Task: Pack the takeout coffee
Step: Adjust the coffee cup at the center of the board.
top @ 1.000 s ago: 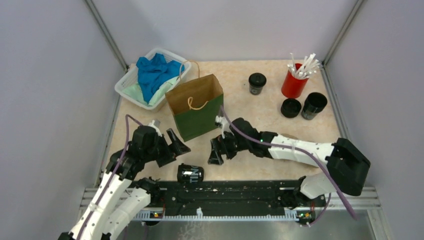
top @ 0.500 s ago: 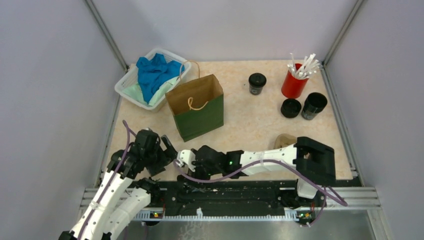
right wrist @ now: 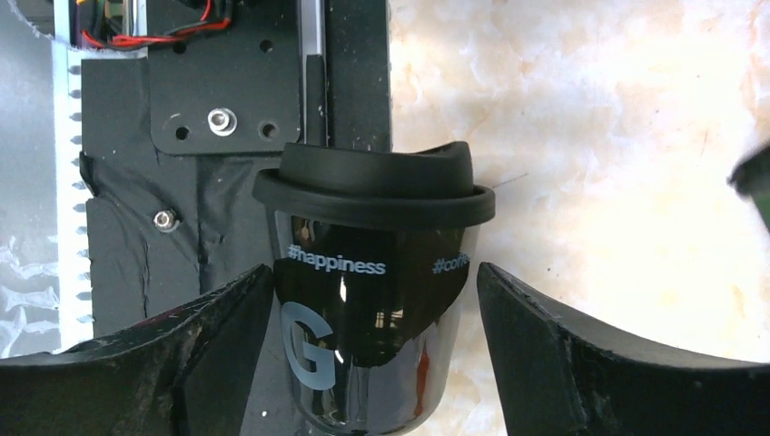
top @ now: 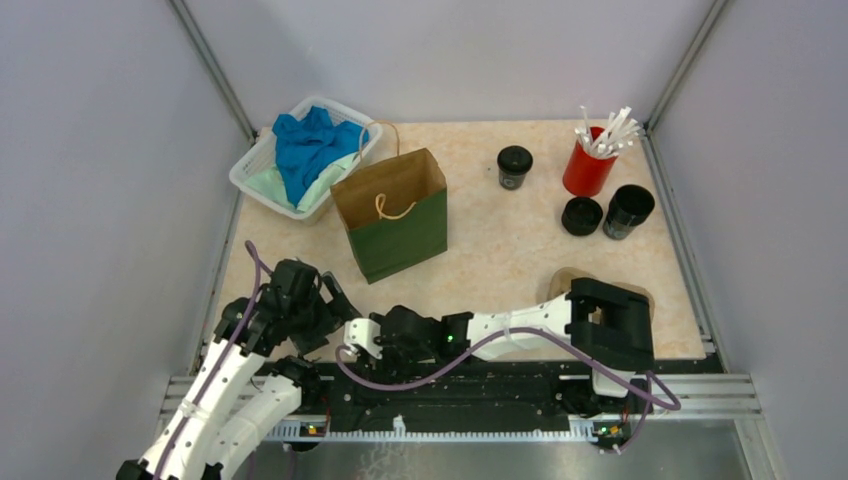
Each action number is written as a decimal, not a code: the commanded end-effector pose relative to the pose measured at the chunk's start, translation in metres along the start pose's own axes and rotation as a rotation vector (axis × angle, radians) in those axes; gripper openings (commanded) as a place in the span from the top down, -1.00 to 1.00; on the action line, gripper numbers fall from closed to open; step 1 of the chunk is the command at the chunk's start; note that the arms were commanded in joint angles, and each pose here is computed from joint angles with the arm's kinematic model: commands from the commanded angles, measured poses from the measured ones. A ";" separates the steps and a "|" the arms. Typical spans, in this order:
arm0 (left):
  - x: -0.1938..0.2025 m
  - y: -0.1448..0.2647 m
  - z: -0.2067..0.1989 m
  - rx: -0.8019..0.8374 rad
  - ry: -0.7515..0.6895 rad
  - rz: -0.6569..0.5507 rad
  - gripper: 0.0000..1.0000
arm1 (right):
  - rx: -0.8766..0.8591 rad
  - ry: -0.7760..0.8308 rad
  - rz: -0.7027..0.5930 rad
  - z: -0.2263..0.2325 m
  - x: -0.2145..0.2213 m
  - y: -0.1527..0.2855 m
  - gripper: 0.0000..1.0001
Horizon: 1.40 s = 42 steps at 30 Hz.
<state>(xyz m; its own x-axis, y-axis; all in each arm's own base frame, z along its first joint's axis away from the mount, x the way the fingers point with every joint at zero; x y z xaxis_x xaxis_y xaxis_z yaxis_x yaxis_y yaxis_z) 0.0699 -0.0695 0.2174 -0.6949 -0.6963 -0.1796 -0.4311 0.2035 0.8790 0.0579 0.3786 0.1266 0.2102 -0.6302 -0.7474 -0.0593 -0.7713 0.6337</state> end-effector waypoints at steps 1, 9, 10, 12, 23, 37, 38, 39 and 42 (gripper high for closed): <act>-0.001 0.008 -0.020 0.136 -0.061 0.051 -0.93 | 0.075 0.016 -0.114 -0.006 -0.016 0.004 -0.60; -0.003 0.011 -0.041 0.257 -0.133 0.123 -0.93 | 0.263 -0.026 -0.207 -0.016 -0.015 0.040 -0.35; -0.004 0.012 -0.044 0.272 -0.141 0.124 -0.93 | 0.296 -0.029 -0.220 -0.017 -0.013 0.045 -0.35; -0.005 0.014 -0.052 0.311 -0.153 0.135 -0.93 | 0.369 -0.036 -0.242 -0.023 -0.009 0.055 -0.34; -0.017 0.003 -0.088 0.441 -0.206 0.148 -0.70 | 0.578 0.043 -0.347 -0.054 -0.005 0.056 -0.29; -0.026 -0.012 -0.086 0.357 -0.263 0.060 -0.65 | 0.628 0.066 -0.411 -0.066 -0.003 0.024 -0.28; -0.025 -0.014 -0.085 0.359 -0.257 0.072 -0.65 | 0.627 0.066 -0.416 -0.066 -0.004 0.023 -0.29; -0.024 -0.016 -0.084 0.356 -0.252 0.079 -0.65 | 0.626 0.066 -0.419 -0.068 -0.004 0.021 -0.28; -0.023 -0.020 -0.081 0.337 -0.254 0.080 -0.69 | 0.628 0.066 -0.433 -0.070 -0.006 0.016 -0.28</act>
<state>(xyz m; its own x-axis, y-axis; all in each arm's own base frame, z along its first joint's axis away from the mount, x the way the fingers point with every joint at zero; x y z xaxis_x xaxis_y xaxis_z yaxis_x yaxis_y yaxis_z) 0.1395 -0.1116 0.2422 -0.8360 -0.4915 -0.2440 -0.4932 0.4782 0.7267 0.1160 0.3591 0.1341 0.3716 -0.3809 -0.8467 -0.4935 -0.8535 0.1674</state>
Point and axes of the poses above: each gripper's point midway between its finger pads, its own y axis back along the fingers, its own z axis along the line the jaws close on, x = y × z, the point moved 10 cm from there along y, back along the fingers, and after that the axes turned 10 degrees about y, right-handed, at the moved point
